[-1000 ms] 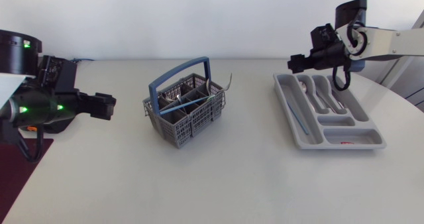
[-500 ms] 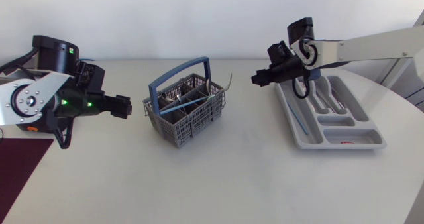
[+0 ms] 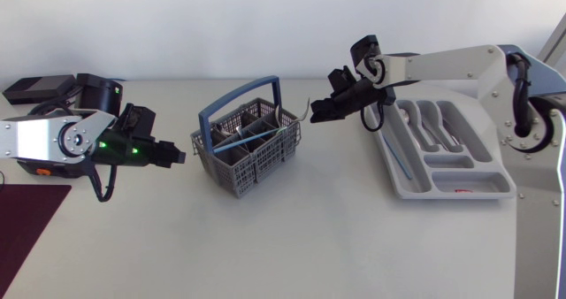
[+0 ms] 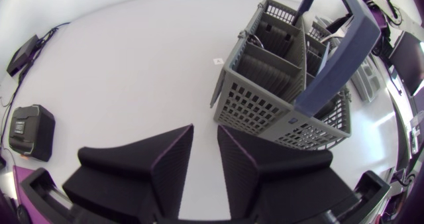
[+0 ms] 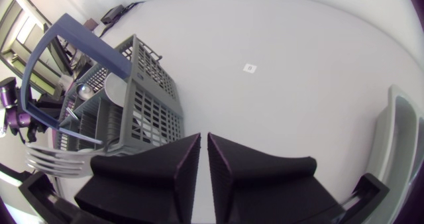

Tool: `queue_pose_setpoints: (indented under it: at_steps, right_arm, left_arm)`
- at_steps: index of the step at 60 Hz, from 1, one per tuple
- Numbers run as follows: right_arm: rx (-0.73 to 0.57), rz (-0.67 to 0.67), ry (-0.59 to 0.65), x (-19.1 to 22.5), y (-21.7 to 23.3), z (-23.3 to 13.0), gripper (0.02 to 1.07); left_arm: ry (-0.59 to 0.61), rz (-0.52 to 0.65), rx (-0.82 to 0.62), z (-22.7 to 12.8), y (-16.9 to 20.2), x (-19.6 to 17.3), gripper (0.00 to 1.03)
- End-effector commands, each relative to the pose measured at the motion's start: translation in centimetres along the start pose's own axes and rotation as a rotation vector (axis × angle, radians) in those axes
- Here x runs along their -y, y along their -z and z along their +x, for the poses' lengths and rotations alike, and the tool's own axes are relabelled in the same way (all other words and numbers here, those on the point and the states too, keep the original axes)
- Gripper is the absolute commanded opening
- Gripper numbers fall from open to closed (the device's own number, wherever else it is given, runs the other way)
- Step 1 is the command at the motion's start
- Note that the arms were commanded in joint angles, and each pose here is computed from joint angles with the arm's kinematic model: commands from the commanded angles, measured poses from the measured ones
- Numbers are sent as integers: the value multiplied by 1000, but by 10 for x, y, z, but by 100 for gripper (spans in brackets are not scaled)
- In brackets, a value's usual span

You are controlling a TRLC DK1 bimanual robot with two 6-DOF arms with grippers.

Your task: Unload the cutlery basket into the drawer organizer.

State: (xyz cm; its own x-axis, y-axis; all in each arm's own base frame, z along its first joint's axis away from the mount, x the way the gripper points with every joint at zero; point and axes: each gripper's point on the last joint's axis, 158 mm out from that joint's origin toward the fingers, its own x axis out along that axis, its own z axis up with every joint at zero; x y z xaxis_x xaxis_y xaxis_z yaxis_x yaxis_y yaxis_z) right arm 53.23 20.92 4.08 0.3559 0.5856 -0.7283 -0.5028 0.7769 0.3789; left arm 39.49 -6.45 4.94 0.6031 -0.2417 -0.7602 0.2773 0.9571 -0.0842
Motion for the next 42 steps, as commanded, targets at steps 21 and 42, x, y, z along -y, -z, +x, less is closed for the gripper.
queue_pose_setpoints:
  at_steps: [21,42]
  right_arm:
    - [-120,163,-265,-37,12,24,15]
    - [-182,172,-341,-56,46,6,15]
  left_arm:
    - [80,-9,3,18,-8,17,4]
    - [134,-11,22,16,-16,27,4]
